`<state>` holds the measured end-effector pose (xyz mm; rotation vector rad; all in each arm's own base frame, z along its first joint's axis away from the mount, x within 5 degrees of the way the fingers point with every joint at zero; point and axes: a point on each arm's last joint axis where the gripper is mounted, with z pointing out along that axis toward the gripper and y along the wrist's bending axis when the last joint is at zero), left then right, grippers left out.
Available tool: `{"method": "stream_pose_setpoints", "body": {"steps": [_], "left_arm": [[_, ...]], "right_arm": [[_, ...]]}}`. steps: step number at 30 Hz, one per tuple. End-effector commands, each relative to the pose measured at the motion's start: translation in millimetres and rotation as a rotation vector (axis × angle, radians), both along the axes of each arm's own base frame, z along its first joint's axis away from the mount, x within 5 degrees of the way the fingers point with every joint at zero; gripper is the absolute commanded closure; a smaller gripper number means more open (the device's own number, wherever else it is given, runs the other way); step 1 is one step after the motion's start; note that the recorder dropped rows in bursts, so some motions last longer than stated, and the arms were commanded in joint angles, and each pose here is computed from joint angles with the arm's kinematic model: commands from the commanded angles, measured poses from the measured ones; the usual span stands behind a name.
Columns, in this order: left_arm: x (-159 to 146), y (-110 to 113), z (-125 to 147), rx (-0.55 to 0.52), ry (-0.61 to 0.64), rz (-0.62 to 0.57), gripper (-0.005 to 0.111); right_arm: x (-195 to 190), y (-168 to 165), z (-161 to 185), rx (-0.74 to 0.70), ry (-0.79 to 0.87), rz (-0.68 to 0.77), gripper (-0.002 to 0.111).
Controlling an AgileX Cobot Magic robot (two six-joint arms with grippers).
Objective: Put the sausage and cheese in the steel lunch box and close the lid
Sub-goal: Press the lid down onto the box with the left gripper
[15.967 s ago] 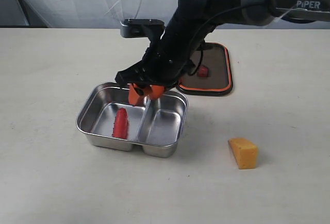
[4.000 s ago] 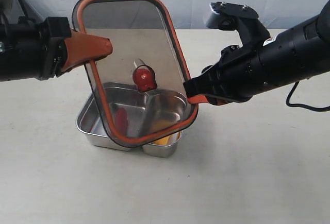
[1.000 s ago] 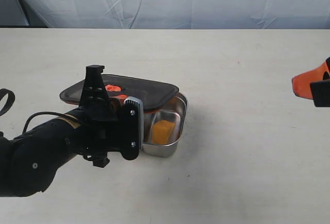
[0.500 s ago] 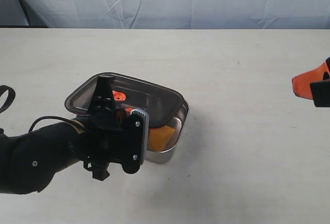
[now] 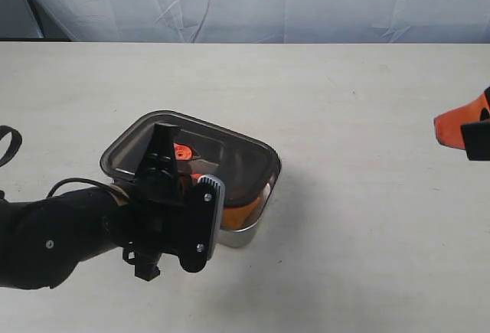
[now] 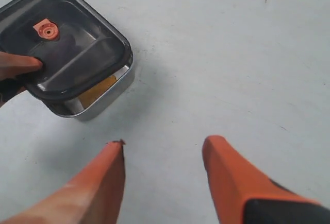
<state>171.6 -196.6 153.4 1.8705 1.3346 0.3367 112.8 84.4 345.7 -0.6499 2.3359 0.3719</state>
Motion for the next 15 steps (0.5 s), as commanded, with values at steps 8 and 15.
{"method": "stream_pose_setpoints", "body": {"steps": [8,15], "left_arm": [[-17.9,0.0,-14.5,0.043,0.204,-0.062,0.053],[-16.7,1.1,1.0,-0.004,0.143,-0.062,0.05]], "right_arm": [[-1.1,-1.8,2.3,-0.003,-0.013,-0.001,0.06],[-1.3,-2.0,2.1,-0.005,-0.01,-0.001,0.06]]}}
